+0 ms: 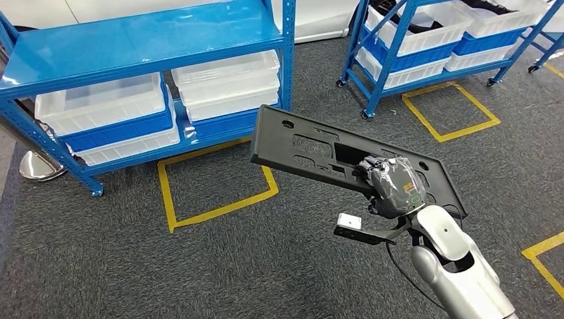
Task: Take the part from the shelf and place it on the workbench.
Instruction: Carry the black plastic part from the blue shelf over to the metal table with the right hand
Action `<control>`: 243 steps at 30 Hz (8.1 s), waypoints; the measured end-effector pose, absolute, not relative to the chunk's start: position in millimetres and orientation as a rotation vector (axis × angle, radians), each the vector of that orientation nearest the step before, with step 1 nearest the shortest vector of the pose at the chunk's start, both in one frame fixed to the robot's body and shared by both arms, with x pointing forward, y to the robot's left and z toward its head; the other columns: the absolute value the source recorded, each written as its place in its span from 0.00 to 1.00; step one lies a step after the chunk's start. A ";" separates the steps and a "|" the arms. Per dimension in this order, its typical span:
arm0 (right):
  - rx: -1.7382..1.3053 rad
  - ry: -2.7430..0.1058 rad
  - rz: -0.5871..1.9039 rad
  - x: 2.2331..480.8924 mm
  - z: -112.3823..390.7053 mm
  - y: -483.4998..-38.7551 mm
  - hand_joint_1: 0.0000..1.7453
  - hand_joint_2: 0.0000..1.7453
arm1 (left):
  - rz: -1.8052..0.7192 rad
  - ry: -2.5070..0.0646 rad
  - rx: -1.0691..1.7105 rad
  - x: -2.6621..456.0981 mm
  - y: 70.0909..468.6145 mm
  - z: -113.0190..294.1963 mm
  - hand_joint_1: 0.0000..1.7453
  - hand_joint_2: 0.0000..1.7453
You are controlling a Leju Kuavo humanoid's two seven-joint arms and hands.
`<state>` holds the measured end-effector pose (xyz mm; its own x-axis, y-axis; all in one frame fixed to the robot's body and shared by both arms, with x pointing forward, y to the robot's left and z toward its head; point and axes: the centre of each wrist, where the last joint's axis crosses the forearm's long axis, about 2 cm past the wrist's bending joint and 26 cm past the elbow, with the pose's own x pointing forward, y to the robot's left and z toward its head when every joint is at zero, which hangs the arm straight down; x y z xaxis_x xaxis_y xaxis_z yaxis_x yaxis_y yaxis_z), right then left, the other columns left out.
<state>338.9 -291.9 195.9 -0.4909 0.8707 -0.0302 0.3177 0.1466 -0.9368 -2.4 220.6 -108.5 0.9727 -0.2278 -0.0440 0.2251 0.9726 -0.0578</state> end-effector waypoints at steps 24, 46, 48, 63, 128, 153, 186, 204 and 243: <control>-1.455 -1.777 1.417 342.2 195.1 -296.3 1.00 1.00 | -0.215 0.069 -0.053 -6.0 221.2 -108.5 0.00 1.00; -1.592 -1.720 1.456 348.3 200.5 -303.4 1.00 1.00 | -0.205 0.071 -0.055 -4.8 218.9 -108.1 0.00 1.00; -1.598 -1.711 1.462 348.1 200.1 -306.6 1.00 1.00 | -0.205 0.070 -0.057 -4.3 218.3 -108.0 0.00 1.00; -1.624 -1.679 1.472 350.6 203.9 -317.9 1.00 1.00 | -0.205 0.069 -0.059 -3.9 217.6 -107.8 0.00 1.00; -1.759 -1.545 1.437 351.3 228.9 -365.4 1.00 1.00 | -0.197 0.071 -0.069 -5.5 214.4 -107.0 0.00 1.00; -1.755 -1.505 1.424 345.4 225.7 -377.7 1.00 1.00 | -0.181 0.074 -0.069 -6.1 215.1 -106.9 0.00 1.00; -1.722 -1.479 1.433 341.1 213.3 -375.4 1.00 1.00 | -0.169 0.089 -0.060 -5.9 216.2 -106.7 0.00 1.00; -1.692 -1.495 1.429 337.7 195.6 -359.0 1.00 1.00 | -0.158 0.118 -0.075 -6.8 212.7 -106.1 0.00 1.00; -1.737 -1.521 1.452 364.9 212.2 -320.0 1.00 1.00 | -0.161 0.126 -0.084 -1.0 214.2 -106.2 0.00 1.00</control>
